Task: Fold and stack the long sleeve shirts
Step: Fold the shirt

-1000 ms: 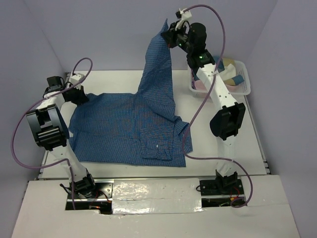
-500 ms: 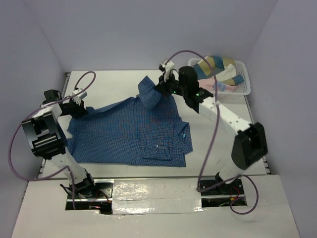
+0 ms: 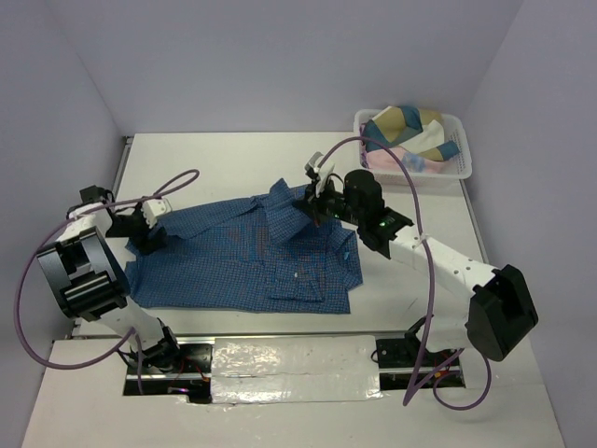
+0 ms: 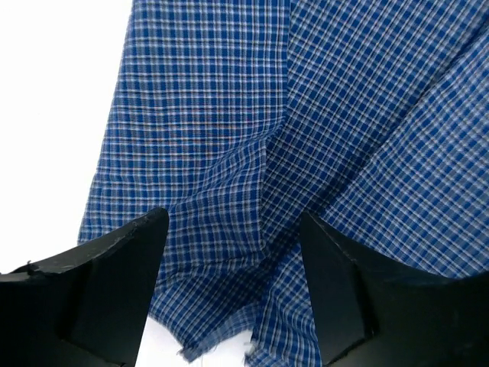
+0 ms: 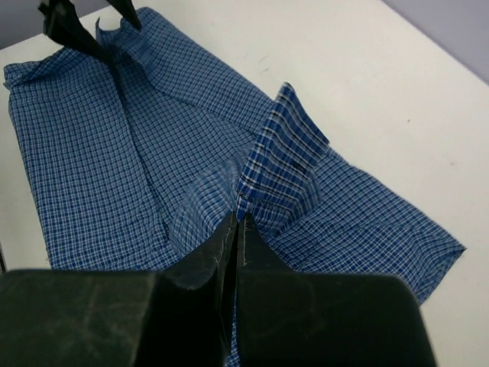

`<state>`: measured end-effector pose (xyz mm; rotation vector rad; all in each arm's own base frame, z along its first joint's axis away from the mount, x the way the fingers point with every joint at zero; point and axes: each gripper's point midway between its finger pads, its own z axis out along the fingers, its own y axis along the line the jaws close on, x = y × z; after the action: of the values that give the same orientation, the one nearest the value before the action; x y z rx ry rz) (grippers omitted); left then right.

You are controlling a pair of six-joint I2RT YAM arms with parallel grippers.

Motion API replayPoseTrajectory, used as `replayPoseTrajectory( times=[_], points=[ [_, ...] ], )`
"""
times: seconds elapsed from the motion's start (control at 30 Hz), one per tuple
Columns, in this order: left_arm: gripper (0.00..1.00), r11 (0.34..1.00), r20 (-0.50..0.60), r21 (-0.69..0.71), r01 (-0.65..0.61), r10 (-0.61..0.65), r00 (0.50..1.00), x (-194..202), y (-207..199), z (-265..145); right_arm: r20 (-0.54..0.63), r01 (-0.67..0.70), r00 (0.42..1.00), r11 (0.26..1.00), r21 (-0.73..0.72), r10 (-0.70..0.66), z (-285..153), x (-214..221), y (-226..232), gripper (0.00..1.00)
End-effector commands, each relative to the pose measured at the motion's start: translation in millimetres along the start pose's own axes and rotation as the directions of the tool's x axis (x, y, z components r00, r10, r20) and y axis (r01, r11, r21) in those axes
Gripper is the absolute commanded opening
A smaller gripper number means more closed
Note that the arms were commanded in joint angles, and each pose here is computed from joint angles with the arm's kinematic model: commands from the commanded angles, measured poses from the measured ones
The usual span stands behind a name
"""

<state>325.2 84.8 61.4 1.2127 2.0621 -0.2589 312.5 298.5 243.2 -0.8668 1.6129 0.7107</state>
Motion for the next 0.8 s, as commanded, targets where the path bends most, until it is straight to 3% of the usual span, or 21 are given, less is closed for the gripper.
replayPoseTrajectory(
  times=[0.0,0.1,0.27,0.43,0.5,0.6,0.67,0.77],
  points=[
    [0.82,0.999,0.051,0.039,-0.019,0.016,0.999,-25.5,-4.0,-13.7,0.128,0.015,0.992,1.000,0.008,-0.016,-10.4,-34.5,2.1,0.00],
    [0.77,0.997,-0.026,-0.057,-0.046,0.045,0.999,-23.1,12.3,-4.5,0.130,0.009,0.991,1.000,0.000,-0.009,-10.4,-29.5,4.6,0.00],
    [0.68,0.991,-0.194,-0.072,-0.114,0.098,0.976,-2.5,2.4,15.9,0.126,0.014,0.992,1.000,-0.004,-0.013,-13.8,-25.5,7.1,0.00],
    [0.53,0.987,-0.257,-0.101,-0.122,0.093,0.962,7.1,8.0,22.0,0.133,0.015,0.991,1.000,0.013,-0.017,-17.9,-27.8,3.4,0.00],
    [0.44,0.986,-0.275,-0.128,-0.111,0.072,0.959,8.2,15.4,20.6,0.134,0.015,0.991,1.000,0.018,-0.017,-18.8,-30.2,1.9,0.00],
    [0.12,0.982,-0.276,-0.155,-0.111,0.065,0.959,2.7,25.4,16.5,0.137,0.014,0.990,0.999,0.047,-0.020,-22.1,-35.6,-4.1,0.00],
    [0.02,0.979,-0.264,-0.173,-0.111,0.063,0.962,-3.3,29.0,12.8,0.138,0.008,0.990,0.997,0.079,-0.018,-28.2,-41.6,-11.2,0.00],
    [0.00,0.972,-0.245,-0.192,-0.135,0.086,0.966,-13.2,33.6,7.2,0.141,0.017,0.989,0.992,0.125,-0.035,-43.3,-50.8,-20.0,0.00]
  ],
)
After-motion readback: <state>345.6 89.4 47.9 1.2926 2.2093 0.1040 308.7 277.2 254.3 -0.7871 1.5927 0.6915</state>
